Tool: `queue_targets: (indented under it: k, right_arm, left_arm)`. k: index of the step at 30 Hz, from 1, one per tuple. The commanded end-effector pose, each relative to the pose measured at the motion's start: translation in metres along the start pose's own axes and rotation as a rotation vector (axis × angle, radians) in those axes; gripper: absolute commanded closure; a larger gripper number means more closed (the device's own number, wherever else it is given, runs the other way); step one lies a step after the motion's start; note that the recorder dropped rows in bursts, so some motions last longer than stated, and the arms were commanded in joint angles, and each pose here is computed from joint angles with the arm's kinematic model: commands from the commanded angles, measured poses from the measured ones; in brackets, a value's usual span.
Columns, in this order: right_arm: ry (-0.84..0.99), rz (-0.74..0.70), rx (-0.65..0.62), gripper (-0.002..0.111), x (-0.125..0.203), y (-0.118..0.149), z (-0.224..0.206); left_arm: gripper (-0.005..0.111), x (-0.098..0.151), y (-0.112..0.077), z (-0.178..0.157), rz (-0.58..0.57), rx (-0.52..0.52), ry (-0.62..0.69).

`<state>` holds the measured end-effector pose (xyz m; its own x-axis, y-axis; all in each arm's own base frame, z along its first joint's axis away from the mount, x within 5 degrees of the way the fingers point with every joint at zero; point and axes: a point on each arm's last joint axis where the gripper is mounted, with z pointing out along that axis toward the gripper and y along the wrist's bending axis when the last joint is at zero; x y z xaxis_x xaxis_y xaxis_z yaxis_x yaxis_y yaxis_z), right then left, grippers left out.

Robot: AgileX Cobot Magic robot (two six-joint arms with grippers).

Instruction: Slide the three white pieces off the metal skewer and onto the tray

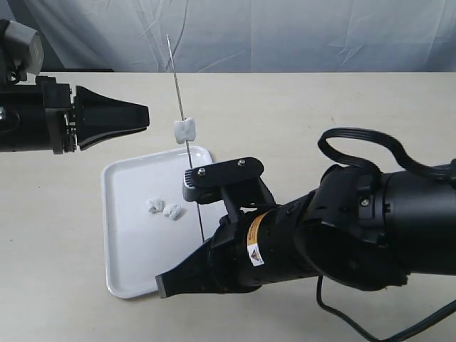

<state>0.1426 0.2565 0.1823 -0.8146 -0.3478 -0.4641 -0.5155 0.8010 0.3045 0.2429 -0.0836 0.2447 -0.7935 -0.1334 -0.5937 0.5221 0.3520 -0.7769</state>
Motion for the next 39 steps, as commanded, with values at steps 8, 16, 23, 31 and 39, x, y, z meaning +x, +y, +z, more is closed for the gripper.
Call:
queue_targets:
  k: [8,16,23,31,39]
  right_arm:
    - [-0.051,-0.026,-0.029,0.109,-0.026,0.016,-0.015]
    - [-0.033,-0.05,-0.047,0.109,-0.021,0.024,-0.014]
    - [-0.014,-0.036,-0.043,0.109,-0.019,0.024,-0.014]
    - [-0.005,-0.04,-0.037,0.109,-0.018,0.023,-0.014]
    - [-0.005,-0.04,-0.037,0.109,-0.018,0.023,-0.014]
  left_arm:
    - [0.072,0.001,0.0,-0.002,0.011,-0.008,-0.021]
    - [0.072,-0.003,-0.001,0.003,0.007,0.012,-0.071]
    - [0.072,0.002,-0.006,0.019,0.027,-0.005,-0.054]
    - [0.072,0.001,-0.006,0.019,0.041,-0.005,-0.06]
    - [0.076,0.002,-0.005,0.019,0.049,-0.015,-0.046]
